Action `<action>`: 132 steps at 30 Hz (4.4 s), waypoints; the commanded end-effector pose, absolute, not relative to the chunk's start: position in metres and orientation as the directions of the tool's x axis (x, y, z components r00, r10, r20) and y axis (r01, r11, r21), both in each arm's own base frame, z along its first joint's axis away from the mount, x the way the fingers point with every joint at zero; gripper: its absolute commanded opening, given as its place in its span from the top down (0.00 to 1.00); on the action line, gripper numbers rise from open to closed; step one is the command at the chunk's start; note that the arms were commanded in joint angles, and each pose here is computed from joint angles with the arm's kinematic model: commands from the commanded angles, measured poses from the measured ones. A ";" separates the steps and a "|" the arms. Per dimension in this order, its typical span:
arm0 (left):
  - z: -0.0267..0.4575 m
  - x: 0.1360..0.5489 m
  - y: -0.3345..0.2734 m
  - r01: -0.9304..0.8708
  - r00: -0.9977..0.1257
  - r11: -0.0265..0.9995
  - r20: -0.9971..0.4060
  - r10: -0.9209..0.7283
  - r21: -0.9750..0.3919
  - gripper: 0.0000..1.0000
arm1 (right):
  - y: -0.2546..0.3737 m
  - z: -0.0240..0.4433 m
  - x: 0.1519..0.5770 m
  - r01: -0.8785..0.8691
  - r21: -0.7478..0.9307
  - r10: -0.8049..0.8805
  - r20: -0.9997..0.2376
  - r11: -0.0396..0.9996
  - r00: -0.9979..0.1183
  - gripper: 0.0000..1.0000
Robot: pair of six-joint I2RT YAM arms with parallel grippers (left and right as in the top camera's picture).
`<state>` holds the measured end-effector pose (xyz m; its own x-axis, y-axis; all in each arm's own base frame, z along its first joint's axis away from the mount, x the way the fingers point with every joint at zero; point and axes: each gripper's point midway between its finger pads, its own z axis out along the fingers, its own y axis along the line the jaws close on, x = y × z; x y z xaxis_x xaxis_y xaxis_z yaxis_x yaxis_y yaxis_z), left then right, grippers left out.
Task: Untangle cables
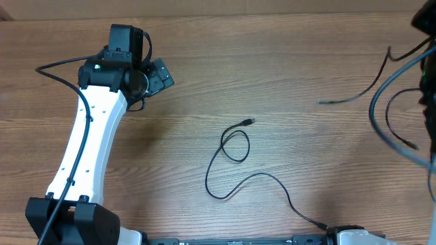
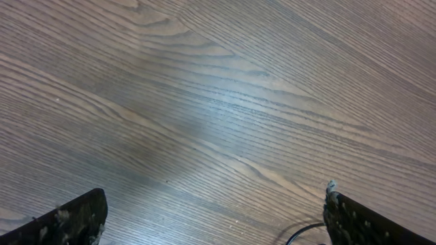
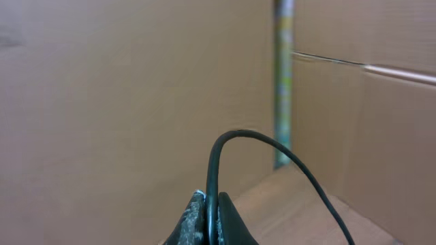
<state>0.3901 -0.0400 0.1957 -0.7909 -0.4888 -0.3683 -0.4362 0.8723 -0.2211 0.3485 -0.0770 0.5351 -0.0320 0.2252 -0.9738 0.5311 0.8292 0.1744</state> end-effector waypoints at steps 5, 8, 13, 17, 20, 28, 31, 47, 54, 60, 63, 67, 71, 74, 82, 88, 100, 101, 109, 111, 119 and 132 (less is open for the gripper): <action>0.202 0.391 -0.043 -0.415 -0.793 0.880 -0.383 -0.474 -0.229 0.00 | -0.104 0.494 0.398 0.586 0.129 0.244 -0.962 0.800 -0.121 0.96; 0.202 0.391 -0.043 -0.415 -0.793 0.880 -0.383 -0.473 -0.229 0.00 | -0.117 0.476 0.419 0.613 0.109 0.250 -0.957 0.783 -0.149 0.96; 0.202 0.391 -0.043 -0.415 -0.793 0.880 -0.383 -0.473 -0.229 0.01 | -0.141 0.447 0.452 0.652 0.087 0.260 -0.950 0.753 -0.173 0.96; 0.202 0.391 -0.043 -0.415 -0.793 0.880 -0.383 -0.473 -0.229 0.00 | -0.165 0.420 0.470 0.689 0.063 0.274 -0.940 0.722 -0.201 0.96; 0.202 0.391 -0.043 -0.415 -0.793 0.880 -0.383 -0.474 -0.229 0.00 | -0.193 0.394 0.476 0.729 0.033 0.295 -0.927 0.684 -0.234 0.96; 0.202 0.391 -0.043 -0.415 -0.793 0.880 -0.383 -0.474 -0.229 0.00 | -0.282 0.329 0.467 0.834 -0.035 0.376 -0.882 0.551 -0.285 0.96; 0.202 0.391 -0.043 -0.415 -0.793 0.880 -0.383 -0.473 -0.229 0.00 | -0.322 0.303 0.452 0.881 -0.021 0.441 -0.859 0.473 -0.258 0.96; 0.202 0.391 -0.043 -0.415 -0.793 0.880 -0.383 -0.474 -0.229 0.00 | -0.440 0.268 0.379 0.918 0.205 0.621 -0.782 0.340 -0.055 0.96; 0.202 0.391 -0.043 -0.415 -0.793 0.880 -0.383 -0.474 -0.229 0.00 | -0.443 0.266 0.383 0.900 0.242 0.633 -0.773 0.362 -0.047 0.96; 0.202 0.391 -0.043 -0.415 -0.793 0.880 -0.383 -0.474 -0.229 0.00 | -0.440 0.254 0.387 0.902 0.230 0.649 -0.758 0.365 -0.069 0.83; 0.202 0.391 -0.043 -0.415 -0.793 0.880 -0.383 -0.474 -0.229 0.00 | -0.439 0.253 0.386 0.903 0.228 0.653 -0.754 0.364 -0.073 0.42; 0.202 0.391 -0.043 -0.415 -0.793 0.880 -0.383 -0.474 -0.229 0.00 | -0.432 0.246 0.387 0.897 0.232 0.679 -0.728 0.375 -0.096 0.07; 0.202 0.391 -0.043 -0.415 -0.793 0.880 -0.383 -0.474 -0.229 0.00 | -0.417 0.238 0.390 0.878 0.256 0.721 -0.680 0.404 -0.133 0.00; 0.202 0.391 -0.043 -0.415 -0.793 0.880 -0.383 -0.474 -0.229 0.00 | -0.405 0.237 0.392 0.865 0.269 0.740 -0.654 0.423 -0.158 0.00; 0.202 0.391 -0.043 -0.415 -0.793 0.880 -0.383 -0.473 -0.229 0.00 | -0.352 0.266 0.413 0.767 0.355 0.745 -0.628 0.534 -0.227 0.00; 0.202 0.391 -0.043 -0.415 -0.793 0.880 -0.383 -0.474 -0.229 0.00 | -0.293 0.295 0.428 0.673 0.364 0.699 -0.637 0.643 -0.324 0.00; 0.202 0.391 -0.043 -0.415 -0.793 0.880 -0.383 -0.474 -0.229 0.00 | -0.135 0.293 0.445 0.396 0.341 0.523 -0.543 0.852 -0.657 0.00; 0.202 0.391 -0.043 -0.415 -0.793 0.880 -0.383 -0.474 -0.229 0.00 | -0.123 0.290 0.445 0.376 0.338 0.505 -0.530 0.863 -0.681 0.00; 0.202 0.391 -0.043 -0.415 -0.793 0.880 -0.383 -0.474 -0.229 0.01 | -0.029 0.273 0.434 0.243 0.335 0.374 -0.414 0.910 -0.830 0.00; 0.202 0.391 -0.043 -0.415 -0.793 0.880 -0.383 -0.473 -0.229 0.00 | -0.003 0.268 0.426 0.205 0.330 0.327 -0.374 0.921 -0.868 0.00; 0.202 0.391 -0.043 -0.415 -0.793 0.880 -0.383 -0.474 -0.229 0.01 | 0.077 0.253 0.392 0.064 0.314 0.151 -0.259 0.947 -0.954 0.00; 0.202 0.391 -0.043 -0.415 -0.793 0.880 -0.383 -0.474 -0.229 0.01 | 0.150 0.178 0.329 -0.101 0.265 -0.099 -0.022 0.959 -0.995 0.00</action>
